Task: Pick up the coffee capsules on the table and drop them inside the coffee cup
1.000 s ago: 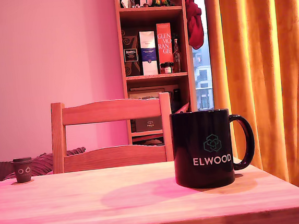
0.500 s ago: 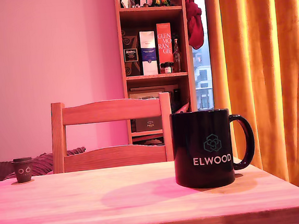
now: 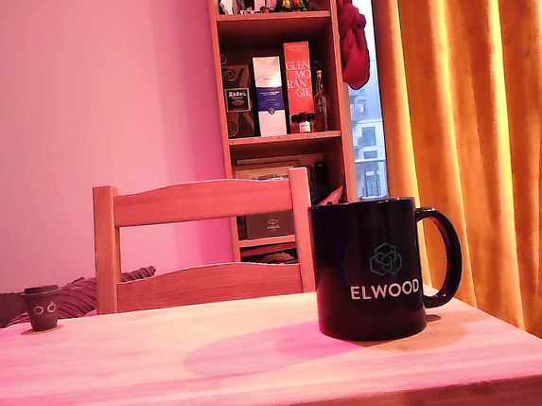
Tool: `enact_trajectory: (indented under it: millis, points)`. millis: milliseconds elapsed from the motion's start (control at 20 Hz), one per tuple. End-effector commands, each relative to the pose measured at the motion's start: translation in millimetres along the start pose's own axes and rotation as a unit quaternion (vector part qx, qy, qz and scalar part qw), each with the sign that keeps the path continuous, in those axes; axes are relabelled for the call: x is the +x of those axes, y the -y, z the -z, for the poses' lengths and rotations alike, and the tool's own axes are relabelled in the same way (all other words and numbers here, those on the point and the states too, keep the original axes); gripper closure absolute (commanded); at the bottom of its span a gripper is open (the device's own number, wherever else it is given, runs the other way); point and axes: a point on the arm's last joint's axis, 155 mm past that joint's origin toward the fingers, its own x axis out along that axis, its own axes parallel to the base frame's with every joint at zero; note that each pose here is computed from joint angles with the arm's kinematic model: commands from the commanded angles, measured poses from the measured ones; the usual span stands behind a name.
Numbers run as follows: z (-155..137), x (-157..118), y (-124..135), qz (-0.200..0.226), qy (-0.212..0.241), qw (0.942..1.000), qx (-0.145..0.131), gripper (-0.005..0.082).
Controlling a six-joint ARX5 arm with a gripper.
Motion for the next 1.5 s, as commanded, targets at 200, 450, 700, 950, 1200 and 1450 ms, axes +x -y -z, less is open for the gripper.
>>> enact_trajectory:
  millis: [200, 450, 700, 950, 1200, 1450]
  points:
    - [-1.6, 5.8, 0.7, 0.005, 0.015, 0.9997, 0.02, 0.0162]
    - [3.6, 10.3, -0.6, 0.005, 0.014, 0.9997, 0.02, 0.0163]
    - [10.8, 14.4, -1.8, 0.005, 0.003, 0.9998, 0.017, 0.0163]
    - [9.3, 27.6, -3.4, 0.008, -0.001, 0.9998, 0.017, 0.0163]
    - [7.5, 47.8, -7.7, 0.008, -0.001, 0.9998, 0.019, 0.0163]
    - [6.5, 68.1, -12.0, 0.008, -0.003, 0.9998, 0.019, 0.0163]
